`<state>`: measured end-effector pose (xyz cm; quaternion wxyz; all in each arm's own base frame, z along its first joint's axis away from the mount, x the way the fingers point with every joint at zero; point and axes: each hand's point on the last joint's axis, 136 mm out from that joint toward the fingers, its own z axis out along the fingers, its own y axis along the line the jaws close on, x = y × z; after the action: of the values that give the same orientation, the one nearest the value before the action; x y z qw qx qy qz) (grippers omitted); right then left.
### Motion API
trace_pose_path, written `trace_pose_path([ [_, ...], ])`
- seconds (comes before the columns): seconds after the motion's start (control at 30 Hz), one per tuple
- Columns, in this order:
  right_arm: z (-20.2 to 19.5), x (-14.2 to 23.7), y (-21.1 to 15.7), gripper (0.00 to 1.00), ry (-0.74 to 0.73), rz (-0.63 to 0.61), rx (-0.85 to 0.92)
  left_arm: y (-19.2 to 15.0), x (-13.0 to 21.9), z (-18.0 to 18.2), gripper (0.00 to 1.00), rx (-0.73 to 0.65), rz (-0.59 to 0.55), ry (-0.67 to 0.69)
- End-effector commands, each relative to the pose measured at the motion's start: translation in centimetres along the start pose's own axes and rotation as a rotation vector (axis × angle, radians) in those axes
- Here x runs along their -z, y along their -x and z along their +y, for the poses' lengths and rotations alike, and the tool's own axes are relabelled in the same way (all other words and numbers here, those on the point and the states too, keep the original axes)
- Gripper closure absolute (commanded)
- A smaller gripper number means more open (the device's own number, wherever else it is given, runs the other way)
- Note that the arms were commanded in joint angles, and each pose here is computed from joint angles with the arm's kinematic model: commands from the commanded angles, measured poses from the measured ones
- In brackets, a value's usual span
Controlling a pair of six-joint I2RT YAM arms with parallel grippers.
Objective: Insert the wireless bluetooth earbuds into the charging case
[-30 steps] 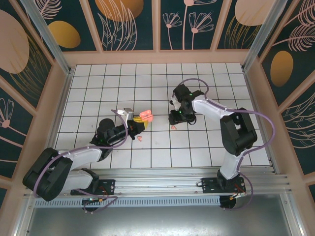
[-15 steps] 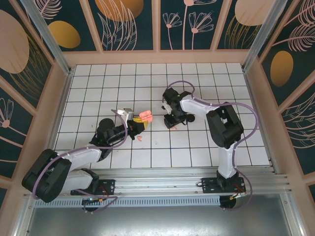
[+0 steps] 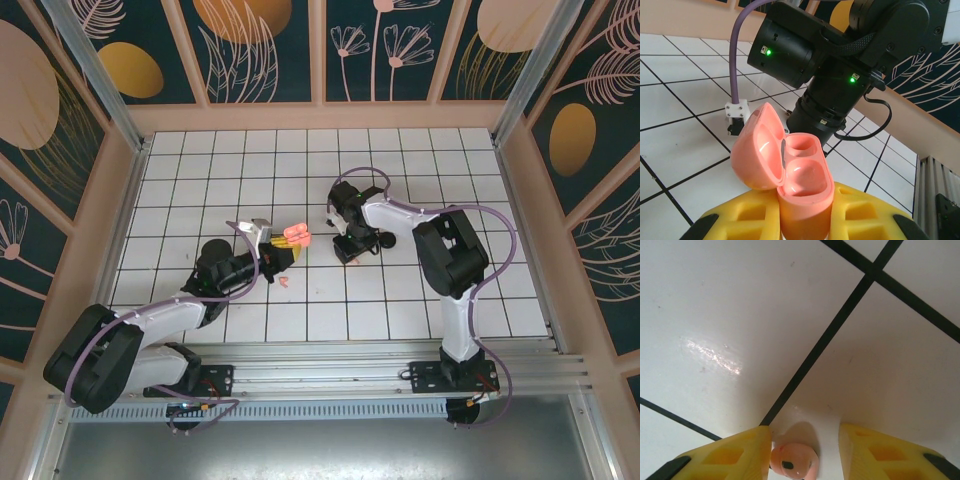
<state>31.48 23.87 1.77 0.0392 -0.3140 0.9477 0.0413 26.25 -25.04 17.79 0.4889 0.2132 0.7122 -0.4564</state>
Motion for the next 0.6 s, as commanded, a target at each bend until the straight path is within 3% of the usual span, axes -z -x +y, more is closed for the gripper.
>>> trace_pose_path([
  [0.0, -0.1, -0.3, -0.4, 0.61, -0.015, 0.039, 0.024, 1.5, -0.1, -0.1, 0.86, -0.034, -0.036, -0.001],
  [0.23, 0.1, -0.5, -0.9, 0.64, -0.008, 0.053, 0.019, 1.3, 0.0, -0.1, 0.86, -0.034, -0.031, 0.000],
  [0.57, 0.4, -0.2, -1.6, 0.57, 0.011, 0.068, 0.011, 1.5, -0.1, -0.4, 0.85, -0.034, -0.037, -0.014],
])
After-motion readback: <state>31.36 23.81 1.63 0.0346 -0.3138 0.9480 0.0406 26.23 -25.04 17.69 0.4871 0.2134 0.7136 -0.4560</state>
